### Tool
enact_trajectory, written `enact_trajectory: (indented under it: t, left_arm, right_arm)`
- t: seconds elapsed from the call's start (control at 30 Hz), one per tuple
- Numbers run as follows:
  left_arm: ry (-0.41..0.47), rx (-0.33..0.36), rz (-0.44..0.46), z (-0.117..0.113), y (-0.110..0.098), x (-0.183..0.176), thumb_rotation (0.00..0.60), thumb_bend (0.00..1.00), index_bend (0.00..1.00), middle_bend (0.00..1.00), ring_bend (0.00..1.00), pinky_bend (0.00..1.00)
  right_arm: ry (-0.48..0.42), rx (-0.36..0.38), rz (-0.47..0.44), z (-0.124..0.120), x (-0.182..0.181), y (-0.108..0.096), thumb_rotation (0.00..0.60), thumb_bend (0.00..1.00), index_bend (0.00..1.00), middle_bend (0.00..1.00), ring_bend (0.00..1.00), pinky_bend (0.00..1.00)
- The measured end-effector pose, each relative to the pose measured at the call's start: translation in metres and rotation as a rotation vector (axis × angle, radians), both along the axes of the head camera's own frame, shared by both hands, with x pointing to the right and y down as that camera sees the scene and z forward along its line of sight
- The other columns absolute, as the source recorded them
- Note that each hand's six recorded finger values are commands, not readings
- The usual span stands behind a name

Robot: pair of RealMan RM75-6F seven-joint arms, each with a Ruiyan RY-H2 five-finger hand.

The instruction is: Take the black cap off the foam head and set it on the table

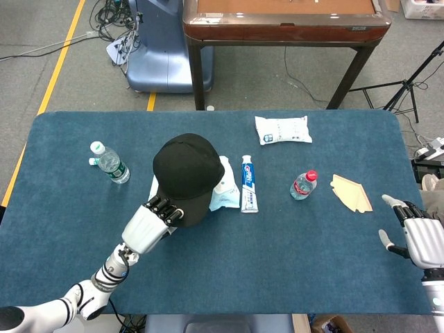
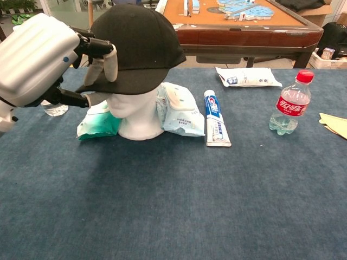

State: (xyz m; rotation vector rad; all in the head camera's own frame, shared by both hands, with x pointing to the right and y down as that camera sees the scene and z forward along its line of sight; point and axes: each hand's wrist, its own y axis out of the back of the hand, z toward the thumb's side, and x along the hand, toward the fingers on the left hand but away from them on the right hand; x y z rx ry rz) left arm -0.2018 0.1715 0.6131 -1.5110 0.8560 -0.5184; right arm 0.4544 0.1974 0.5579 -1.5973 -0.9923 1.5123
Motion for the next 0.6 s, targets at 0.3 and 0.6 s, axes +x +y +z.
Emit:
enact_trajectory:
  t: [0.3, 0.6]
  left_arm:
    - [0.002, 0.001, 0.001, -0.0005, 0.0009, -0.0013, 0.6, 0.45, 0.59, 0.75, 0.53, 0.61]
    - [0.009, 0.017, 0.009, -0.0033, 0.0021, -0.0014, 0.6, 0.49, 0.66, 0.75, 0.53, 0.61]
  right_arm:
    - [0.0, 0.001, 0.0, -0.0001, 0.0002, -0.0001, 0.6, 0.36, 0.17, 0.26, 0.21, 0.33]
    - [0.0, -0.001, 0.001, 0.0002, 0.0003, -0.0003, 0.6, 0.36, 0.17, 0.26, 0.21, 0.33]
